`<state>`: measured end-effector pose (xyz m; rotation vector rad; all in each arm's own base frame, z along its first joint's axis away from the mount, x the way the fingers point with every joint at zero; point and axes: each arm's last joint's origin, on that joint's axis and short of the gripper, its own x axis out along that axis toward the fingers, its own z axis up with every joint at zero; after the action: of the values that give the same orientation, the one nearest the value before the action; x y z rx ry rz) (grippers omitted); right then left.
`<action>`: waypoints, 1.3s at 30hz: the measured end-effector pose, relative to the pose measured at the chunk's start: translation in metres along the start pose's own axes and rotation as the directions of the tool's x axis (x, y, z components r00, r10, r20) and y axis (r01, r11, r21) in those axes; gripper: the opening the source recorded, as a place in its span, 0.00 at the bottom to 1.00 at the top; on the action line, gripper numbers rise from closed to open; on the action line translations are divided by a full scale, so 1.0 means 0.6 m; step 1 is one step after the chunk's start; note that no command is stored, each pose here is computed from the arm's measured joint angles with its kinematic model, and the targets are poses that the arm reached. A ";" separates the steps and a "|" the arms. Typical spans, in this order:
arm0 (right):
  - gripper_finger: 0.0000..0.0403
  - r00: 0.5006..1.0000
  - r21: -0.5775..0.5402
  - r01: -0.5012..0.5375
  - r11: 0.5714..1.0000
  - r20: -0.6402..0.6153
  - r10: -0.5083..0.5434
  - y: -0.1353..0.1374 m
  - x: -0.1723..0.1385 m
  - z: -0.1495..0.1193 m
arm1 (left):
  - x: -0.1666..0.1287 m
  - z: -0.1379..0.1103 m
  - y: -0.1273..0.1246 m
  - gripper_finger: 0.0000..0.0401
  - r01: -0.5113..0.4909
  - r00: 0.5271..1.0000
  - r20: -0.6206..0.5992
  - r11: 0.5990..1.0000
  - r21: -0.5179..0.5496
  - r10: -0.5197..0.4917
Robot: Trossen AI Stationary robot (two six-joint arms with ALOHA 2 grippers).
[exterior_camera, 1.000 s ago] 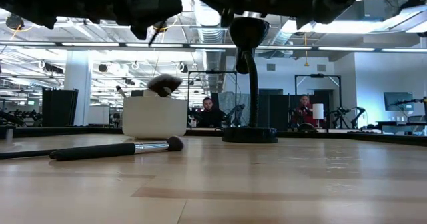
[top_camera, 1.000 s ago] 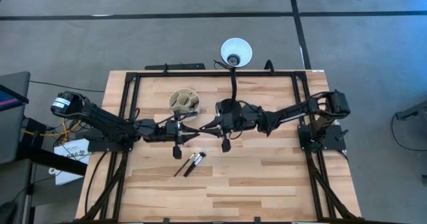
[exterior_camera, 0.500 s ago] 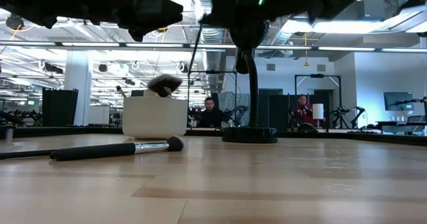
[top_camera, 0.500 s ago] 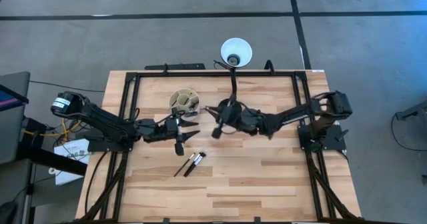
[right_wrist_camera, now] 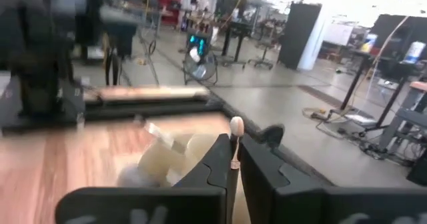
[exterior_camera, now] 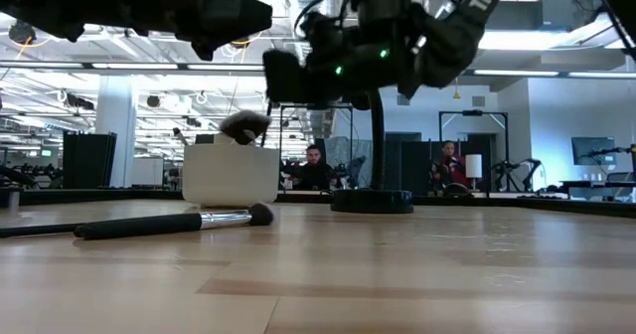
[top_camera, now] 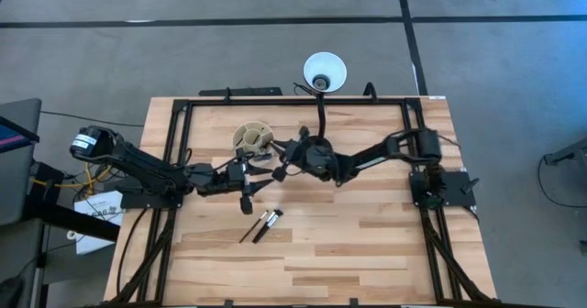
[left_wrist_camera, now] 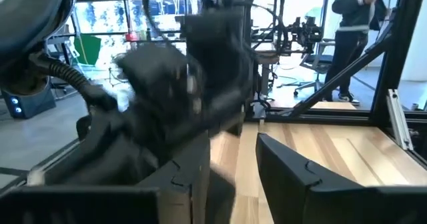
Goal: Put items in baskets/containers
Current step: Put the eyeshadow brush into the organizer
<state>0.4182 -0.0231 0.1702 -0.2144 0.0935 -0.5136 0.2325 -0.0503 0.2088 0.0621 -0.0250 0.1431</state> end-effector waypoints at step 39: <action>0.41 0.982 -0.035 -0.187 0.982 -0.034 0.185 -0.007 -0.147 0.221 | -0.096 -0.130 -0.159 0.32 -0.101 0.933 -0.357 0.984 -0.148 0.042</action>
<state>0.3583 0.0411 0.3034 -0.2325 0.1522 -0.3290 0.1906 -0.1480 0.1238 -0.1304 0.3207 0.2238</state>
